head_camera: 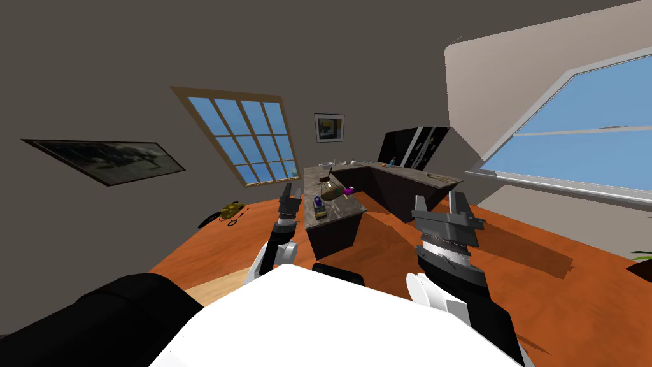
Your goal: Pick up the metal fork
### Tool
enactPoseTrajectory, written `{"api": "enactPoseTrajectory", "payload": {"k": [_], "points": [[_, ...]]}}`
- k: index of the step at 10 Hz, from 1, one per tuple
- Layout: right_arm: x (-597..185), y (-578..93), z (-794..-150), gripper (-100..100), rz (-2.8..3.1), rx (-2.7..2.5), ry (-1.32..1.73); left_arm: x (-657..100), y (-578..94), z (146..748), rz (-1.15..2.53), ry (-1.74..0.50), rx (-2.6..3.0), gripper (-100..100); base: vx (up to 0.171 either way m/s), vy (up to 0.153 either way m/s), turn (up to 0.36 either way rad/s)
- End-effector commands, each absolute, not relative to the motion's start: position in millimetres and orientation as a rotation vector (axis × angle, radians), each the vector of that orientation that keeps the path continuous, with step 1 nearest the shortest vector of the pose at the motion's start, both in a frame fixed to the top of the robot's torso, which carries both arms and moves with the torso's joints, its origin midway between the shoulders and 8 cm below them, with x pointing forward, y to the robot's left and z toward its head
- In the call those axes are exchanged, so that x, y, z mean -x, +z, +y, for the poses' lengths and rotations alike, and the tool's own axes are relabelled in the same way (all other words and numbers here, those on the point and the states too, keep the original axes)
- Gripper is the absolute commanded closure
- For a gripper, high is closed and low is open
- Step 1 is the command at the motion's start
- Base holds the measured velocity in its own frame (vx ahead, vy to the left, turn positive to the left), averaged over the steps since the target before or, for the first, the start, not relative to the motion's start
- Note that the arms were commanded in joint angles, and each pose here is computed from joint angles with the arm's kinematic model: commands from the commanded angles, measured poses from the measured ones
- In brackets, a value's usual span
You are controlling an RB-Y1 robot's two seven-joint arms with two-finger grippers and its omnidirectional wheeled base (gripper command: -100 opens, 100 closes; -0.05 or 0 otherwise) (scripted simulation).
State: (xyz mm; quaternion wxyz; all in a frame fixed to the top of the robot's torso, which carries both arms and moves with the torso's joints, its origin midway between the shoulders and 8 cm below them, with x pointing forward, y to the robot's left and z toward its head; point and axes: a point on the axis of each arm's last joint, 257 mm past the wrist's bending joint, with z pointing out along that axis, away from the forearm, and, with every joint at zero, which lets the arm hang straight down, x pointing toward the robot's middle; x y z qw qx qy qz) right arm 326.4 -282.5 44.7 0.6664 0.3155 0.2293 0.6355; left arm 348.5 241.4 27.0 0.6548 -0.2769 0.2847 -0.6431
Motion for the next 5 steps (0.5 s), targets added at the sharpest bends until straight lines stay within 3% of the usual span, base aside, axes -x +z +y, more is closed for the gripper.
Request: {"api": "enactPoseTrajectory", "payload": {"k": [1, 5], "points": [[-326, 45, -282, 0, 0.518, -0.712, 1.434, -355, 22, 236, 0.697, -1.461, 0.627, -100, -0.033, -0.002, -0.062], [-326, 45, -282, 0, 0.517, -0.712, 1.434, -377, 7, 225, 0.807, -1.464, 0.666, -100, -0.077, 0.014, -0.091]]}}
